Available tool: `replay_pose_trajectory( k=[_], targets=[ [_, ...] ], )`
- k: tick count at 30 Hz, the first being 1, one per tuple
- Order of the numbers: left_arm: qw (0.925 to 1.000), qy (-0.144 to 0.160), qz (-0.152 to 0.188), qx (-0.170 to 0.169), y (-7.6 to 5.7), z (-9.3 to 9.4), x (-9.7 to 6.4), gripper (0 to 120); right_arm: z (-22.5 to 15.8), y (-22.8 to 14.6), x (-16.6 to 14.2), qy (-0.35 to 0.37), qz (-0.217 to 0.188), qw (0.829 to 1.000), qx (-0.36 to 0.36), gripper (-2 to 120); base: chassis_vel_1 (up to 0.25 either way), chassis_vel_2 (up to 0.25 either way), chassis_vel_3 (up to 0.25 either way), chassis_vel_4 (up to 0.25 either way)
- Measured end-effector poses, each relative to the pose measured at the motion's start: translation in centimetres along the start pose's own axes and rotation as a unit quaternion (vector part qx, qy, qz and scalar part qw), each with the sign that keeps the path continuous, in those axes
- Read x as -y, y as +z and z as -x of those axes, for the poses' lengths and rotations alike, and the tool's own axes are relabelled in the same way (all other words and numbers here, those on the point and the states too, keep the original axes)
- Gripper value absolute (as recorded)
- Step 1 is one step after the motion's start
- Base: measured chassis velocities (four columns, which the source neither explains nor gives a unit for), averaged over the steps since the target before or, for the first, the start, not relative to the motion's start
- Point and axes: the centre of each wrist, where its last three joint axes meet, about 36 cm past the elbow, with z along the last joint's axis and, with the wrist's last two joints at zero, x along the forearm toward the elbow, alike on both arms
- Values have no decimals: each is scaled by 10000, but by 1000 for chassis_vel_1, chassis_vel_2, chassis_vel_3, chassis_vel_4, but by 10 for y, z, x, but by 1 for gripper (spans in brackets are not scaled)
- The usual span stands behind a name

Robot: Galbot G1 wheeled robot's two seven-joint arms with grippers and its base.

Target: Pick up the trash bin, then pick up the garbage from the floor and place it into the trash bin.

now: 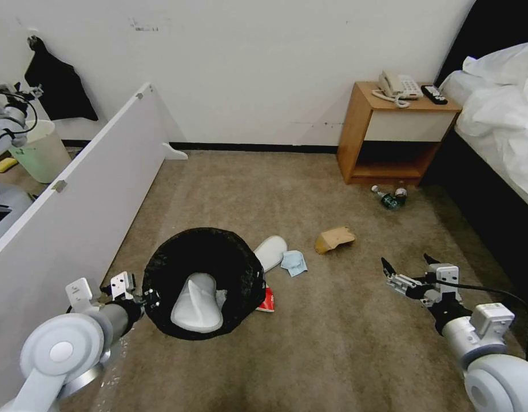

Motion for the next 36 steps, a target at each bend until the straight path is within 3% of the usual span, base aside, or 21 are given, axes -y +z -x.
replay_pose_trajectory(
  k=[1, 3, 7, 19, 36],
  targets=[
    [10000, 0, 0, 0, 0, 0, 0, 0, 0, 0, 0, 0, 0, 10000, 0, 100, 0, 0, 0, 0],
    [9999, 43, 15, 159, -14, -2, 0, 0, 0, 1, -2, 29, -47, 9999, 99, 100, 0, 0, 0, 0],
    [9997, 36, 94, 215, -18, -3, 0, 0, -2, 1, -5, 55, -103, 9998, 163, 100, 0, 0, 0, 0],
    [9956, -149, 666, 649, -3, -2, -2, 0, -9, 8, -14, 185, 94, 9995, 231, 100, 0, 0, 0, 0],
    [9947, -145, 726, 716, 6, 6, 4, 0, -20, 11, -15, 237, 147, 9993, 230, 100, 0, 0, 0, 0]
  ],
)
